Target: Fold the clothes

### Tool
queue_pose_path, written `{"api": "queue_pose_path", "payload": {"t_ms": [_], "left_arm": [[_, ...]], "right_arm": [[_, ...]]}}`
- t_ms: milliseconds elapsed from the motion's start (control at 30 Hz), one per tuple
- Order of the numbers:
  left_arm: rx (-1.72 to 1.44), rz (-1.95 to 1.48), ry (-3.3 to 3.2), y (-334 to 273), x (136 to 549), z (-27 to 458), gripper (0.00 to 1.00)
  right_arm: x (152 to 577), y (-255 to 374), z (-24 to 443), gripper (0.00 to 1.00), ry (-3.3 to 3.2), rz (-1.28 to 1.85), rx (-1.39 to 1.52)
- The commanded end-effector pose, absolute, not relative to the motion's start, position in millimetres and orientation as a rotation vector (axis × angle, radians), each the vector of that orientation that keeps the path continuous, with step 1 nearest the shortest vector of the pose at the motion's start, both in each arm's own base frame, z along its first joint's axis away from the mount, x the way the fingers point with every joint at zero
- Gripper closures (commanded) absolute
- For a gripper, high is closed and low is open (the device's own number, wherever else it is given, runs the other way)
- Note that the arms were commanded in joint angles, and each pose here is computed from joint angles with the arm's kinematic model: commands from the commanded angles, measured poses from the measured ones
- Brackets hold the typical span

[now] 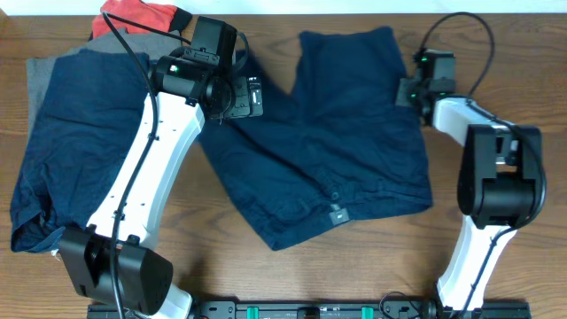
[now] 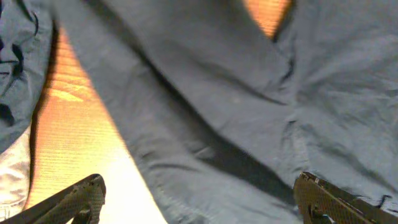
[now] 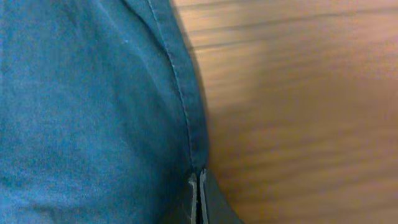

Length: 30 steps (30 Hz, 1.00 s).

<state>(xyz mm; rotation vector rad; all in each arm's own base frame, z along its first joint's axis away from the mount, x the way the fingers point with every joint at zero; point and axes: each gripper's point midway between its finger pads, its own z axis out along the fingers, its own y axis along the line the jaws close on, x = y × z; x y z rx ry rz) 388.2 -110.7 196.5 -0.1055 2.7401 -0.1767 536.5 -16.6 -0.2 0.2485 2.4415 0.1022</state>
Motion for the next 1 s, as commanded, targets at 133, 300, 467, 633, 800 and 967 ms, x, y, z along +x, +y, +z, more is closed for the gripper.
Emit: {"api": "queue_pose_path", "payload": {"t_ms": [133, 300, 467, 633, 800, 967], "left_arm": [[-0.1, -0.174, 2.747, -112.1, 389.8, 189.7, 0.02], [-0.099, -0.168, 2.763, -112.9, 390.8, 183.5, 0.02], [-0.095, -0.154, 2.801, -114.9, 392.7, 168.5, 0.02], [-0.083, -0.135, 2.851, -119.0, 393.8, 148.7, 0.02], [-0.044, -0.115, 2.89, -120.2, 391.8, 136.4, 0.02], [0.108, -0.126, 2.883, -122.1, 384.2, 150.1, 0.02]], "right_arm": [[508.0, -83.3, -11.9, 0.99, 2.519, 0.05, 0.48], [487.0, -112.9, -1.6, 0.99, 2.532, 0.049, 0.654], [462.8, -123.9, 0.9, 0.99, 2.575, 0.056, 0.798], [449.4, -124.1, 6.3, 0.96, 2.606, 0.057, 0.842], [456.0, -113.5, 42.1, 0.42, 2.575, 0.129, 0.704], [450.0, -104.4, 100.0, 0.17, 2.517, 0.156, 0.589]]}}
